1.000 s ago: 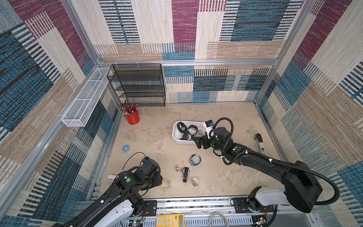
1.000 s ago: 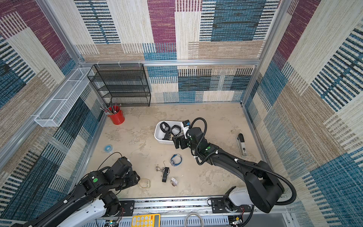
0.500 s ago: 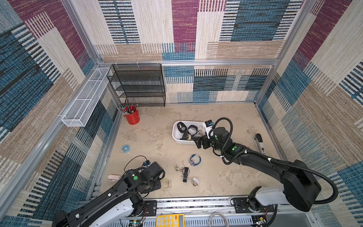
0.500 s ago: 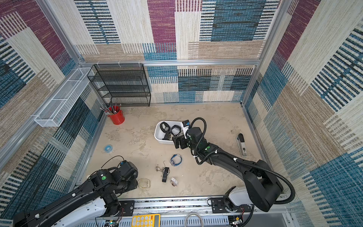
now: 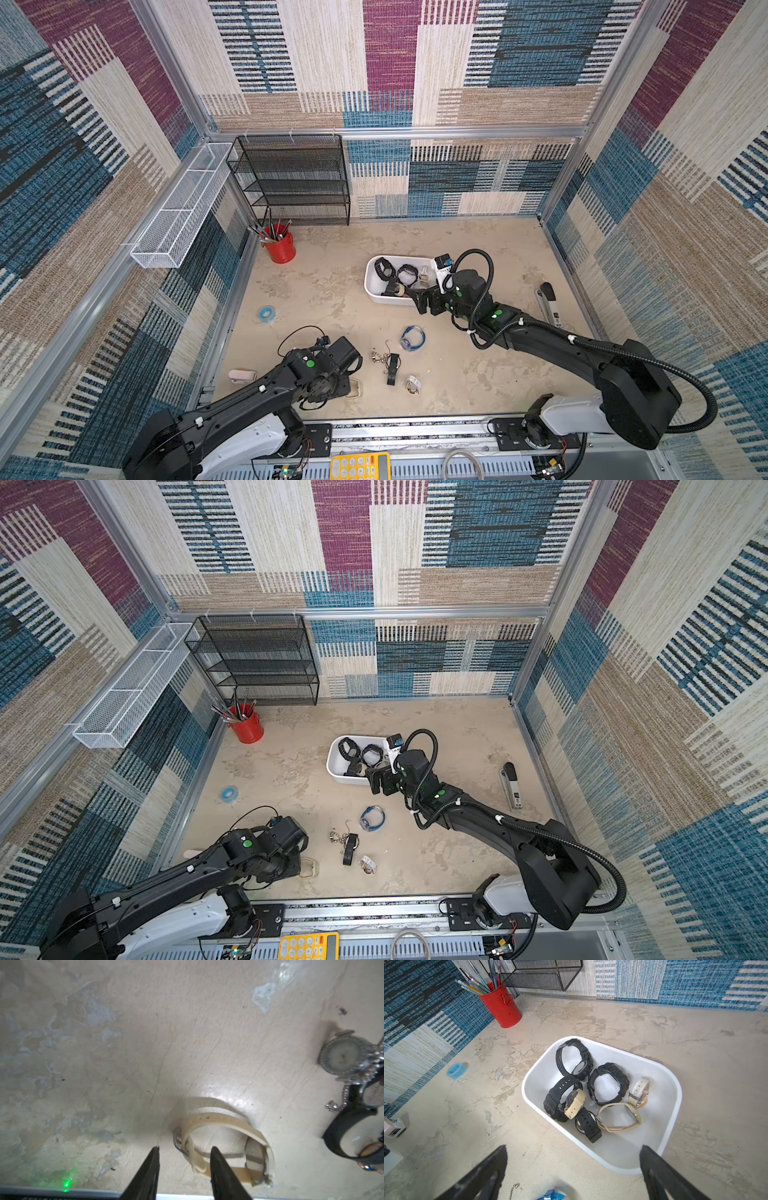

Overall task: Put the watch into the storage box
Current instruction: Pick up the watch at the center of the board.

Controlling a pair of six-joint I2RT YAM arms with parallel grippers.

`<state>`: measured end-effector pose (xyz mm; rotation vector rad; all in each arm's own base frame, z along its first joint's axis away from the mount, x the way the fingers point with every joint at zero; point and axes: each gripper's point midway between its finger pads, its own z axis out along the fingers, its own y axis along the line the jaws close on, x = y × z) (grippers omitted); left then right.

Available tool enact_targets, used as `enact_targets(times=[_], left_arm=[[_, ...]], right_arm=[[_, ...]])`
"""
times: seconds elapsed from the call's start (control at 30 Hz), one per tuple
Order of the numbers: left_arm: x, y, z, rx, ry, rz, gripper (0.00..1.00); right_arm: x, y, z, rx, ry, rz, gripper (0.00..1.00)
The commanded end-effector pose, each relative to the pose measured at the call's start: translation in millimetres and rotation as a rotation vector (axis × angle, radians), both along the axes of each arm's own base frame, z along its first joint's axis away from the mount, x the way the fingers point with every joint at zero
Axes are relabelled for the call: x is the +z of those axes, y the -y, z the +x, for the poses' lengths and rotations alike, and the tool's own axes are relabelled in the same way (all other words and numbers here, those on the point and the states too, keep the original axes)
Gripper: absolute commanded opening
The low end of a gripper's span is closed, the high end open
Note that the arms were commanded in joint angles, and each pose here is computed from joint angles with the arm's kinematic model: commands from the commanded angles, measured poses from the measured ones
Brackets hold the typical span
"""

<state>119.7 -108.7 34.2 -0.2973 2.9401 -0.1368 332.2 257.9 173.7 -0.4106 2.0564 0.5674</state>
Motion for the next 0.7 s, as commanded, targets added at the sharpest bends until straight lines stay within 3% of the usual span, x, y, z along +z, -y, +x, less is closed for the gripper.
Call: enact_targets(times=[0.0,0.53,0.67], left_arm=[[-3.4,6.1,2.2,-0.014,0.004,-0.021,0.39],[-8.8,12.1,10.2,-0.013,0.015,-0.018,0.01],[2.8,19.0,20.5,-0.024,0.06,-0.039,0.0]], right_arm=[[7.4,-1.0,4.1,-0.007,0.032,0.011,1.0],[4.1,0.6,3.3,-0.015,0.02,0.006,1.0],[5.0,3.4,1.9,-0.024,0.02,0.009,1.0]])
